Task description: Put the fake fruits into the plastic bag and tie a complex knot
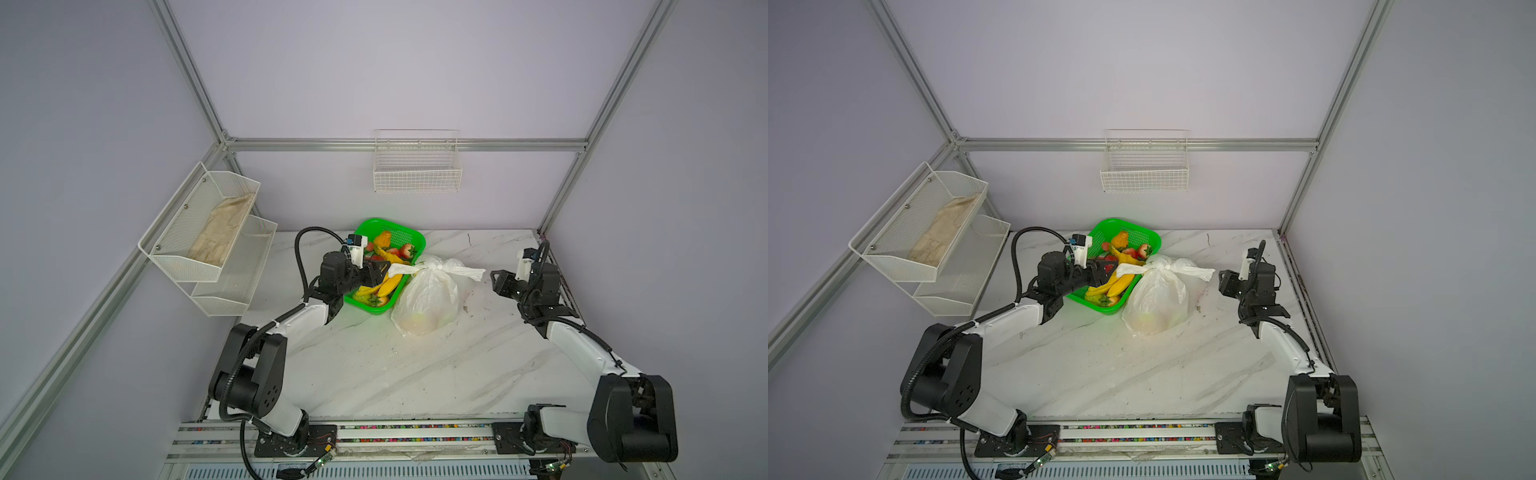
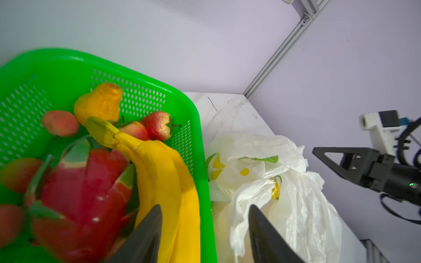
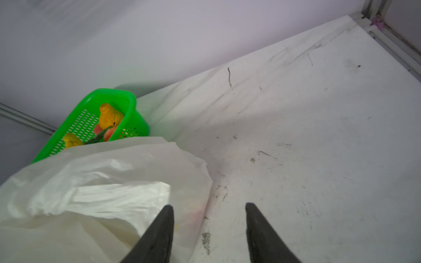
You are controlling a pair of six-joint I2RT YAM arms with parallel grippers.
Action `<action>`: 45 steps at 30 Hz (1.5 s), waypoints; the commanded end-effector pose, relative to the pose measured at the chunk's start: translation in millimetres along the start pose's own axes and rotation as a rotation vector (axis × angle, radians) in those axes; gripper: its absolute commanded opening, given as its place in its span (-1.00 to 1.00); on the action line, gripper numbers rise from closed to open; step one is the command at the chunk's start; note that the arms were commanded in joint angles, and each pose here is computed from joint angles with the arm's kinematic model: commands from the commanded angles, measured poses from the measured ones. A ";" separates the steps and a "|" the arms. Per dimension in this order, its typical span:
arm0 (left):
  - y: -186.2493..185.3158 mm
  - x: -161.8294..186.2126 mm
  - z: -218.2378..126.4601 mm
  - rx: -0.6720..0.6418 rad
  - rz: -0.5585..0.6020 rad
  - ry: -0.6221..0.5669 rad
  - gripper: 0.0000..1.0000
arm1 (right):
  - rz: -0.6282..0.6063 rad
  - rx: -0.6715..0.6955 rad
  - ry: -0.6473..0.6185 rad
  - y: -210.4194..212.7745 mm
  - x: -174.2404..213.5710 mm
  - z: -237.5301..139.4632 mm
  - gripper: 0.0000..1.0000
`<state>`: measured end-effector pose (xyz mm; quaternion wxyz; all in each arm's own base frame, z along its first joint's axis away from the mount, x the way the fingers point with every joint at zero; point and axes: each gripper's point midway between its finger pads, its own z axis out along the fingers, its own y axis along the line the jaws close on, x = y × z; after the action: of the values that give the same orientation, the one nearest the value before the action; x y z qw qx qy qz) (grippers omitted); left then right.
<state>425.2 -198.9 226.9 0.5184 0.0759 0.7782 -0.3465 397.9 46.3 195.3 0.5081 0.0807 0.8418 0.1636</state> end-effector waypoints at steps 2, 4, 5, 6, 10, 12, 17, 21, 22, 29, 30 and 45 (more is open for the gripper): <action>20.3 -41.1 -59.5 -0.238 0.120 -0.243 0.68 | -0.078 0.270 -0.149 -33.9 -25.8 -9.8 0.58; 49.7 -38.1 -90.2 -0.445 0.159 -0.279 0.84 | -0.066 0.380 -0.203 -53.9 -27.7 -11.9 0.83; 67.0 -34.8 -107.1 -0.566 0.167 -0.287 0.92 | -0.058 0.428 -0.235 -62.5 -28.6 -13.1 0.90; 85.3 -29.5 -125.1 -0.694 0.169 -0.287 0.99 | -0.047 0.465 -0.269 -69.5 -30.2 -14.9 0.94; 123.9 -16.7 -169.0 -0.979 0.288 -0.270 0.99 | -0.072 0.555 -0.372 -88.3 -30.3 -14.5 0.95; 141.5 -8.5 -173.9 -1.026 0.293 -0.249 0.99 | -0.105 0.561 -0.386 -92.4 -24.5 -6.0 0.95; 179.8 14.0 -173.9 -1.043 0.251 -0.231 0.99 | -0.143 0.500 -0.411 -93.8 -3.0 17.1 0.95; 198.7 30.4 -155.1 -0.996 0.271 -0.166 0.99 | -0.181 0.463 -0.431 -89.2 -3.5 30.6 0.95; 200.9 32.3 -151.5 -0.982 0.277 -0.160 0.99 | -0.183 0.434 -0.442 -85.6 -4.6 33.0 0.95; 214.0 42.5 -151.0 -0.922 0.291 -0.197 0.99 | -0.232 0.277 -0.522 -68.7 13.5 38.1 0.95; 216.8 49.1 -147.7 -0.890 0.287 -0.202 0.99 | -0.219 0.289 -0.487 -71.3 17.2 39.4 0.95; 216.3 52.3 -137.9 -0.852 0.326 -0.167 0.99 | -0.214 0.339 -0.486 -76.1 15.5 43.1 0.95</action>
<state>400.6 38.2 101.0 0.5882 -0.0623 0.8015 0.0873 426.9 -11.8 116.3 0.6625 0.1096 0.7391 -0.0524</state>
